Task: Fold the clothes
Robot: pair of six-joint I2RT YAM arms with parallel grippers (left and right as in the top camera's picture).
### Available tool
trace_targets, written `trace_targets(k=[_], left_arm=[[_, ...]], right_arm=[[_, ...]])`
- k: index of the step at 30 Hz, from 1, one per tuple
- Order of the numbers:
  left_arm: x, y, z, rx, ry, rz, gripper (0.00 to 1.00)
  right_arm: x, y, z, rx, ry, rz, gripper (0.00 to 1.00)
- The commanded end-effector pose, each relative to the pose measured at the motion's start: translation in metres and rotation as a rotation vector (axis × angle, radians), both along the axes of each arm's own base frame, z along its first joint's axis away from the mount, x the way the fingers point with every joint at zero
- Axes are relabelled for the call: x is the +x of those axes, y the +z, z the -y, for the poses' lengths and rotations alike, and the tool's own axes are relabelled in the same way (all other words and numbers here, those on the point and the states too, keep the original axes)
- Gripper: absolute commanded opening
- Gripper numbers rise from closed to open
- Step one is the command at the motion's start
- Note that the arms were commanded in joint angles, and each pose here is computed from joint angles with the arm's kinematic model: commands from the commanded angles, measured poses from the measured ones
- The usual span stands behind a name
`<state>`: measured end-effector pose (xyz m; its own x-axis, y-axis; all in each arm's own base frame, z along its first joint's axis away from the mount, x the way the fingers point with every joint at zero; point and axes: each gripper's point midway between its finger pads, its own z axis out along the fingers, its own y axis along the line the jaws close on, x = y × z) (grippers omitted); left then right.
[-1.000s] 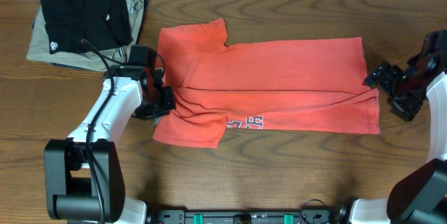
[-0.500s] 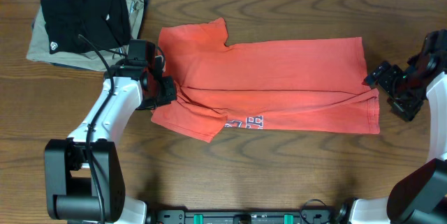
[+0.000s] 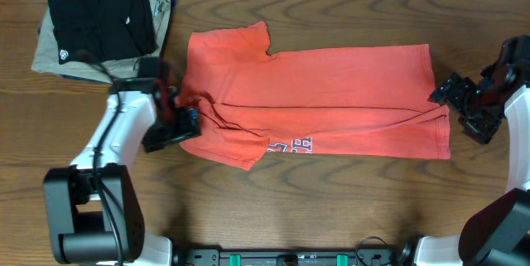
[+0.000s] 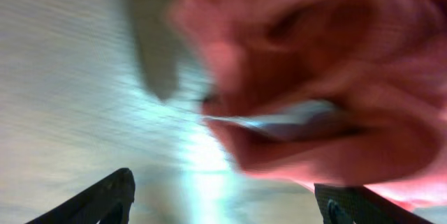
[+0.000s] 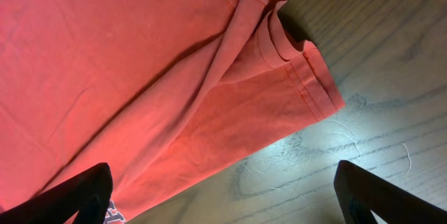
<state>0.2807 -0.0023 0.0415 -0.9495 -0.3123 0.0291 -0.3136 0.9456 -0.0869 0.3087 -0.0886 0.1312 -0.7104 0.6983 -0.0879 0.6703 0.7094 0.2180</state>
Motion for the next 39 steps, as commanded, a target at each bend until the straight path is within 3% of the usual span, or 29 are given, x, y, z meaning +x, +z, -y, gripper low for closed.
trace_targets(k=[1, 6, 16, 25, 36, 39], left_arm=[[-0.003, 0.001, -0.026, 0.027, 0.056, 0.0, 0.85], [0.0, -0.015, -0.017, -0.129, 0.022, 0.056, 0.85], [0.017, -0.018, 0.011, -0.288, -0.164, 0.2, 0.85], [0.005, -0.032, 0.017, -0.3, -0.207, 0.2, 0.84], [-0.017, -0.042, 0.027, -0.351, -0.194, 0.144, 0.7], [-0.018, -0.04, 0.029, -0.369, -0.192, 0.143, 0.56]], right_arm=[[-0.001, -0.001, -0.006, -0.001, 0.042, -0.005, 0.99], [0.0, -0.001, -0.006, -0.002, 0.042, -0.003, 0.99], [0.001, -0.001, -0.006, -0.005, 0.042, 0.002, 0.99], [0.002, -0.001, -0.005, -0.006, 0.042, 0.006, 0.99], [0.002, -0.001, -0.005, -0.006, 0.041, 0.007, 0.99], [0.002, -0.001, -0.005, -0.006, 0.041, 0.006, 0.99]])
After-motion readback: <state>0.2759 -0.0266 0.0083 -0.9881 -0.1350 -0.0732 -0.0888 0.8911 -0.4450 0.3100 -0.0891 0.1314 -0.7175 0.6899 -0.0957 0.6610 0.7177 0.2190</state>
